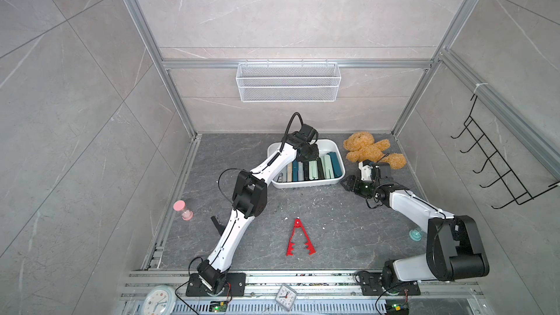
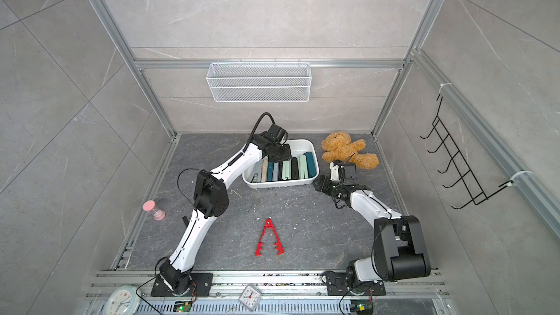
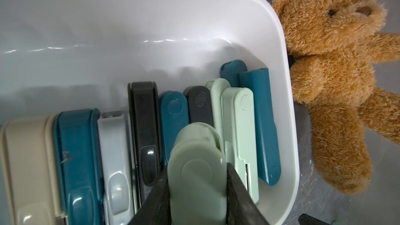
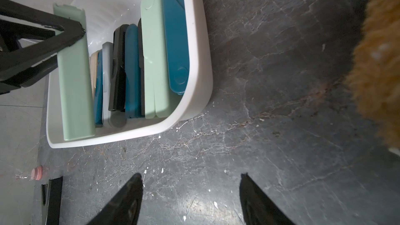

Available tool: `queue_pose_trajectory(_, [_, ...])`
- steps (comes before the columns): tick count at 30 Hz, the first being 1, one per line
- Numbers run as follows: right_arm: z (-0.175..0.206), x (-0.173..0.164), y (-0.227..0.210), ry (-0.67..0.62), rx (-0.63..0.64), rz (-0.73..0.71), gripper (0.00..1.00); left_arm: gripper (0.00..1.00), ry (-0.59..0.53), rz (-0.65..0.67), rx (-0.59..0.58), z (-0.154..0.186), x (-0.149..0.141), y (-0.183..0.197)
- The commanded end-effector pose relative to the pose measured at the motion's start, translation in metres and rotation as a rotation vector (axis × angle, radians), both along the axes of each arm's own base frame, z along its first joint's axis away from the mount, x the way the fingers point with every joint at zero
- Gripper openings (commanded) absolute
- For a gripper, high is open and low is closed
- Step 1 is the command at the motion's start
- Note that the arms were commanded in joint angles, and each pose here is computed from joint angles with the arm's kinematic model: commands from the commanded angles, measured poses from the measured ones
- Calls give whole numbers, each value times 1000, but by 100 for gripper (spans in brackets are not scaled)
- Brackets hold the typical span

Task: Put the pruning pliers into the storage box
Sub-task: Place the pruning pliers in the storage box.

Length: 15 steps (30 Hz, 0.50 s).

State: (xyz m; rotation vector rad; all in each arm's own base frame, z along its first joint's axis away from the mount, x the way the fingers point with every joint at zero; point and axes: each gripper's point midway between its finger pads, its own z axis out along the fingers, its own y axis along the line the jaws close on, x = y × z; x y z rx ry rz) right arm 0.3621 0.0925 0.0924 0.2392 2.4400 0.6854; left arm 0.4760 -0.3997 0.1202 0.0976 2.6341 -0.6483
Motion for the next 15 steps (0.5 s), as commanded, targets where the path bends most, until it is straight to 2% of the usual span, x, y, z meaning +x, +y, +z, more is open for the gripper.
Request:
queue_pose_trajectory(1, [-1, 3, 1, 4, 15, -5, 71, 10, -8, -1, -4, 5, 5, 0])
queue_pose_trajectory(6, [-3, 2, 0, 14, 8, -7, 71, 10, -4, -9, -43, -2, 11, -16])
queue_pose_trajectory(12, [-4, 1, -1, 17, 1, -7, 71, 11, -15, -8, -1, -16, 14, -13])
queue_pose_trajectory(15, [-5, 1, -1, 22, 4, -7, 71, 13, -10, -17, -16, -20, 14, -17])
